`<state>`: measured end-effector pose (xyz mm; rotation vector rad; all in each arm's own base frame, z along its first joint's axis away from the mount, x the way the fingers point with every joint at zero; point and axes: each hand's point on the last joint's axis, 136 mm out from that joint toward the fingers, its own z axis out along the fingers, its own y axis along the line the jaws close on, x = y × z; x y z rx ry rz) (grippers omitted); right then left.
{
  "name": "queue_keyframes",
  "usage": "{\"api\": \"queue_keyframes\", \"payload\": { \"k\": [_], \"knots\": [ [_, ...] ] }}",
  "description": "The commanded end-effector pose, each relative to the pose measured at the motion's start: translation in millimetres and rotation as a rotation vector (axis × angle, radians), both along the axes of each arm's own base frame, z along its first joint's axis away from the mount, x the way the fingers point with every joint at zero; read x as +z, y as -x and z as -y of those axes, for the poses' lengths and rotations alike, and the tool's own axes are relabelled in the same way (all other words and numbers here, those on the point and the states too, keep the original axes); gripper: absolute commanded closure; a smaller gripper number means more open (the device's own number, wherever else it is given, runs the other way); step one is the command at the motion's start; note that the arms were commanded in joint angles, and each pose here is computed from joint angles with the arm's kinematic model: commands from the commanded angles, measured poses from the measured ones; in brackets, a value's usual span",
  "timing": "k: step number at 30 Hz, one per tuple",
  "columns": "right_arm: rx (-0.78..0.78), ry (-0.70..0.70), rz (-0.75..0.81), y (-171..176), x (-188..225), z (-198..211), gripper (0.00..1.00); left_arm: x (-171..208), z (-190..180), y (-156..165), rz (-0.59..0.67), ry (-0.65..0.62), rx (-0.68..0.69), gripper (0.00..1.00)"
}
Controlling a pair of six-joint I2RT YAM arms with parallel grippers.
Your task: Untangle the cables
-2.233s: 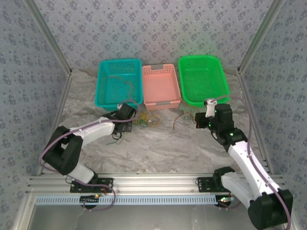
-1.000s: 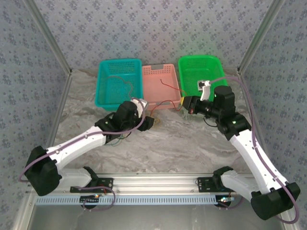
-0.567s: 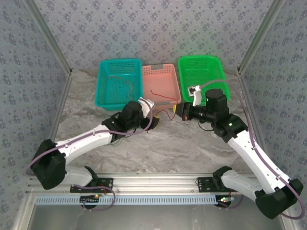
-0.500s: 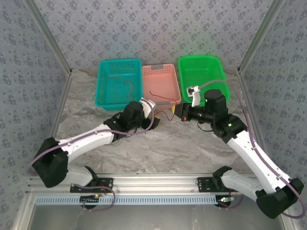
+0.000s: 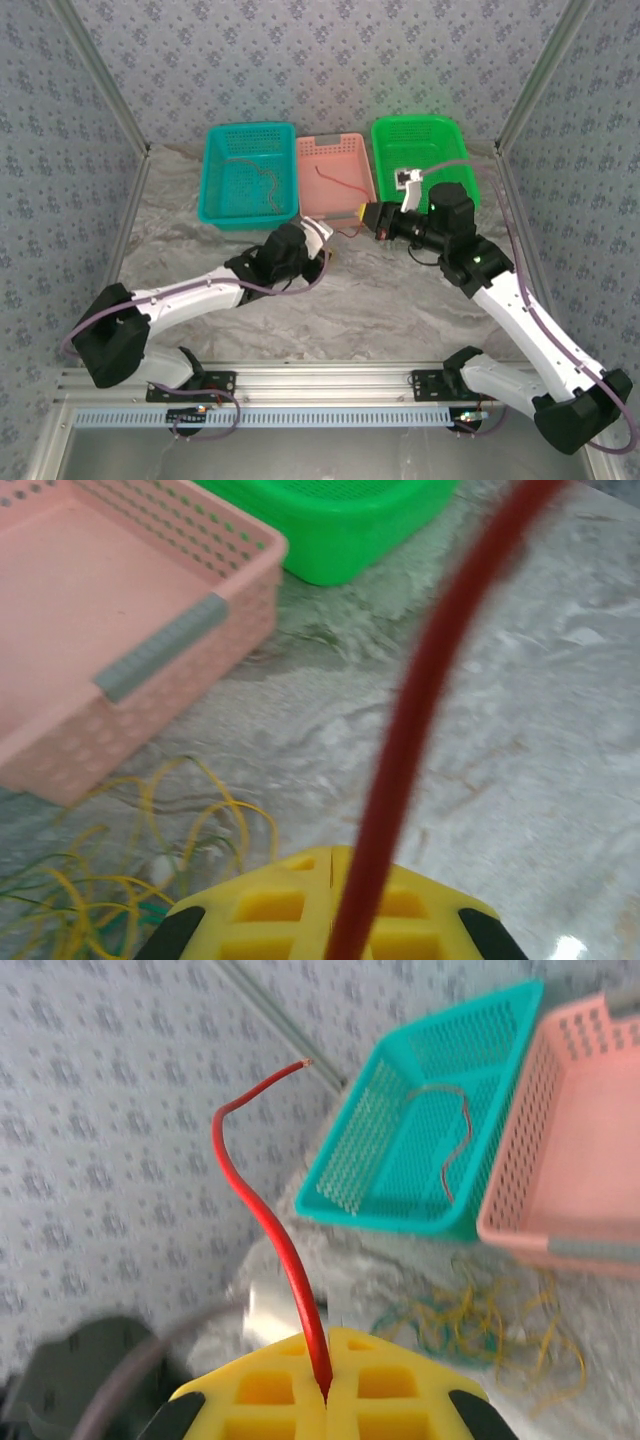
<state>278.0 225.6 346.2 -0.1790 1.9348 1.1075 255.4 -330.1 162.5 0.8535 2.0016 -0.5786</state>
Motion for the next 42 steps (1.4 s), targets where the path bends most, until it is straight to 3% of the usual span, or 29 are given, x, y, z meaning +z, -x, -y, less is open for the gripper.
{"api": "queue_keyframes", "payload": {
  "k": [1,7,10,11,13,15,18,27,35,39,42],
  "knots": [
    [-0.075,-0.132,0.154,-26.3,52.3,1.8,1.0,22.2,14.7,23.7,0.021,0.072,-0.056,1.0],
    [-0.111,-0.241,0.231,-50.6,69.5,-3.8,1.0,26.1,30.1,44.9,0.014,0.124,-0.081,1.0],
    [-0.095,-0.21,0.238,-52.9,62.1,-11.0,1.0,35.5,29.1,43.7,0.02,0.141,-0.057,1.0],
    [-0.089,-0.191,0.242,-52.4,59.1,-12.1,1.0,40.3,25.1,41.1,0.027,0.145,-0.033,0.96],
    [-0.069,-0.117,0.264,-49.9,51.5,-13.0,1.0,57.1,13.8,37.7,0.05,0.166,0.017,0.66],
    [-0.045,-0.041,0.29,-47.8,44.3,-13.7,1.0,77.6,-1.7,34.0,0.075,0.198,0.081,0.43],
    [-0.01,0.076,0.305,-46.7,31.2,-14.3,1.0,110.8,-26.3,32.4,0.077,0.254,0.15,0.27],
    [0.024,0.255,0.36,-39.9,23.8,-16.5,1.0,186.4,-82.1,23.2,0.009,0.341,0.306,0.19],
    [0.077,0.367,0.387,-26.5,9.6,-40.1,1.0,240.3,-59.4,-20.0,-0.112,0.556,0.329,0.19],
    [0.08,0.388,0.427,-21.3,19.6,-46.6,1.0,245.2,-45.5,-37.2,-0.159,0.592,0.33,0.2],
    [0.098,0.414,0.436,-16.7,14.7,-52.2,1.0,247.3,-41.3,-44.6,-0.166,0.583,0.339,0.27]
  ]
}}
